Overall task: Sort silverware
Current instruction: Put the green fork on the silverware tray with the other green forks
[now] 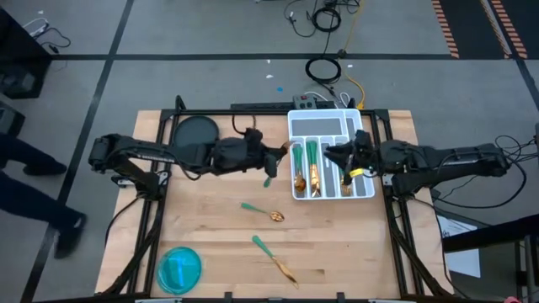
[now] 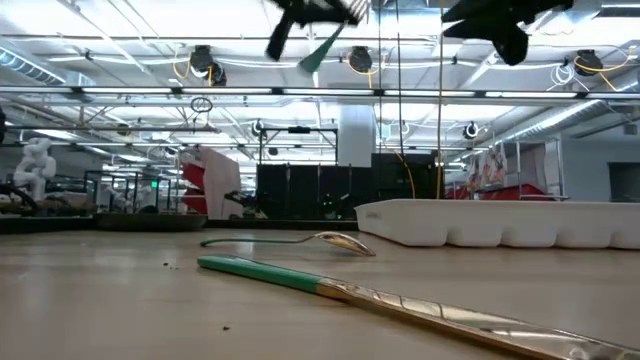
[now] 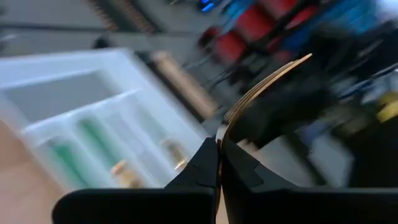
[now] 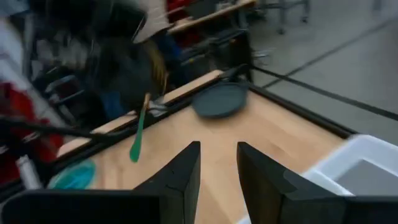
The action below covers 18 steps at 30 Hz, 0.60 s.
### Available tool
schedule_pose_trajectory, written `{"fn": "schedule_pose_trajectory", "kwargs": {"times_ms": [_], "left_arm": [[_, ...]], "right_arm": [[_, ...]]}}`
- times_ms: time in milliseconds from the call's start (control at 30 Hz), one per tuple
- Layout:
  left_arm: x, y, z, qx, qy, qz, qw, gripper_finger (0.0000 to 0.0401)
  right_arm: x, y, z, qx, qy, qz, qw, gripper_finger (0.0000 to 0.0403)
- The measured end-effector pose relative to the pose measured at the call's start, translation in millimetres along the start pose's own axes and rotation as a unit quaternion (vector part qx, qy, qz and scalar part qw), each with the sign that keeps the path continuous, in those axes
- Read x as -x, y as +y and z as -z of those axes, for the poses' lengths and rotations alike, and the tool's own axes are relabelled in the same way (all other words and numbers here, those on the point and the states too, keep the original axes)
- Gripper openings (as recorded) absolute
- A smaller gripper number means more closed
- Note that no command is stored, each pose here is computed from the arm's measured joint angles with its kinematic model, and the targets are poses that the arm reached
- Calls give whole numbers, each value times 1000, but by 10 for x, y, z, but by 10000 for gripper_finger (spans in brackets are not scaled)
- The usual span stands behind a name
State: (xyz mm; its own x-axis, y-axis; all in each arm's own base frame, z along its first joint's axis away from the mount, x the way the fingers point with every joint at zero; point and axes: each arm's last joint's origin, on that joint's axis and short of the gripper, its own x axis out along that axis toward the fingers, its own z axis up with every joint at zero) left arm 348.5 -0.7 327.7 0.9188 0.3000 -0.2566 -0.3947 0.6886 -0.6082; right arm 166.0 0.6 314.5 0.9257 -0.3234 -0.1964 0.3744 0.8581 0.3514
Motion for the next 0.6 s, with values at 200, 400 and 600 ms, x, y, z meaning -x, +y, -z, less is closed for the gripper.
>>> {"fn": "schedule_pose_trajectory", "kwargs": {"times_ms": [200,400,600], "left_arm": [[-30,-101,-150,-11,-41,98,994,6],[-50,-126,-161,-36,-47,129,990,6],[-83,-173,-166,-51,-58,174,982,6]], "right_arm": [[-128,95,-66,36,-41,-48,997,105],[-169,95,-140,40,-71,-69,994,149],[-181,59,-199,42,-95,-63,993,188]]}}
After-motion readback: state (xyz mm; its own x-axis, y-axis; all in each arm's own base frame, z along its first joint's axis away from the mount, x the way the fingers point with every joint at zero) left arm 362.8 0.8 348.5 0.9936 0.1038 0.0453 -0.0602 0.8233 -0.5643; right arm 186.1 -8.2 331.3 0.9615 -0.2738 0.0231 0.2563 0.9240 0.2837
